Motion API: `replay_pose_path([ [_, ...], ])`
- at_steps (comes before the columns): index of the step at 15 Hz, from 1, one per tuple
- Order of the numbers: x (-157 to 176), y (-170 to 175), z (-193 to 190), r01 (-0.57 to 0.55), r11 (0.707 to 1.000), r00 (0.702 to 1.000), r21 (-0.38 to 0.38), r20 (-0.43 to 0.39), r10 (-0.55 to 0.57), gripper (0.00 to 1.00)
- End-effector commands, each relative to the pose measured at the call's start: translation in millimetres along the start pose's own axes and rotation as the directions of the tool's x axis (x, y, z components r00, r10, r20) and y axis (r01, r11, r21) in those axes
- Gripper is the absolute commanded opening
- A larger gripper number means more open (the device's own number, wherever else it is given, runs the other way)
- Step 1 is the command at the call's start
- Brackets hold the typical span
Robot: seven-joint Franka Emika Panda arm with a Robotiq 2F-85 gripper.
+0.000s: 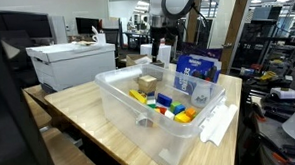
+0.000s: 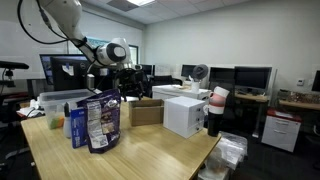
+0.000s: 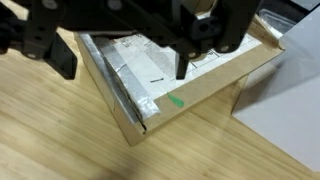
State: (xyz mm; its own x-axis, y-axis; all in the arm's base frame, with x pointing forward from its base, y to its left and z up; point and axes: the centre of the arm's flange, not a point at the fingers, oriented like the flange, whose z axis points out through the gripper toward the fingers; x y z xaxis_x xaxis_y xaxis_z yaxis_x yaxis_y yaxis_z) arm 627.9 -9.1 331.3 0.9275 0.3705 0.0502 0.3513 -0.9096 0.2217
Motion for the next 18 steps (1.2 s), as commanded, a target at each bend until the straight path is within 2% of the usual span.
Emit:
replay_pose_path([
  [1,11,8,9,0.049,0.999,0.999,0.012,0.008,-0.049,1.0],
  [3,15,9,12,0.058,0.998,0.998,0.011,0.012,-0.058,0.98],
  [4,16,9,13,0.064,0.998,0.998,0.011,0.014,-0.064,0.89],
  [5,18,10,14,0.069,0.998,0.997,0.011,0.015,-0.07,0.73],
  [7,19,10,16,0.079,0.997,0.997,0.011,0.018,-0.079,0.7],
  [12,22,11,17,0.088,0.996,0.995,0.015,0.043,-0.088,0.43],
  [13,24,12,16,0.088,0.996,0.994,0.02,0.065,-0.089,0.33],
  [14,24,12,16,0.082,0.996,0.991,0.031,0.102,-0.084,0.27],
  [15,23,14,16,0.076,0.996,0.984,0.042,0.158,-0.082,0.14],
  [16,22,12,17,0.078,0.995,0.979,0.066,0.185,-0.089,0.11],
  [17,21,12,18,0.077,0.993,0.965,0.09,0.244,-0.097,0.02],
  [18,21,8,17,0.076,0.99,0.952,0.118,0.287,-0.108,0.06],
])
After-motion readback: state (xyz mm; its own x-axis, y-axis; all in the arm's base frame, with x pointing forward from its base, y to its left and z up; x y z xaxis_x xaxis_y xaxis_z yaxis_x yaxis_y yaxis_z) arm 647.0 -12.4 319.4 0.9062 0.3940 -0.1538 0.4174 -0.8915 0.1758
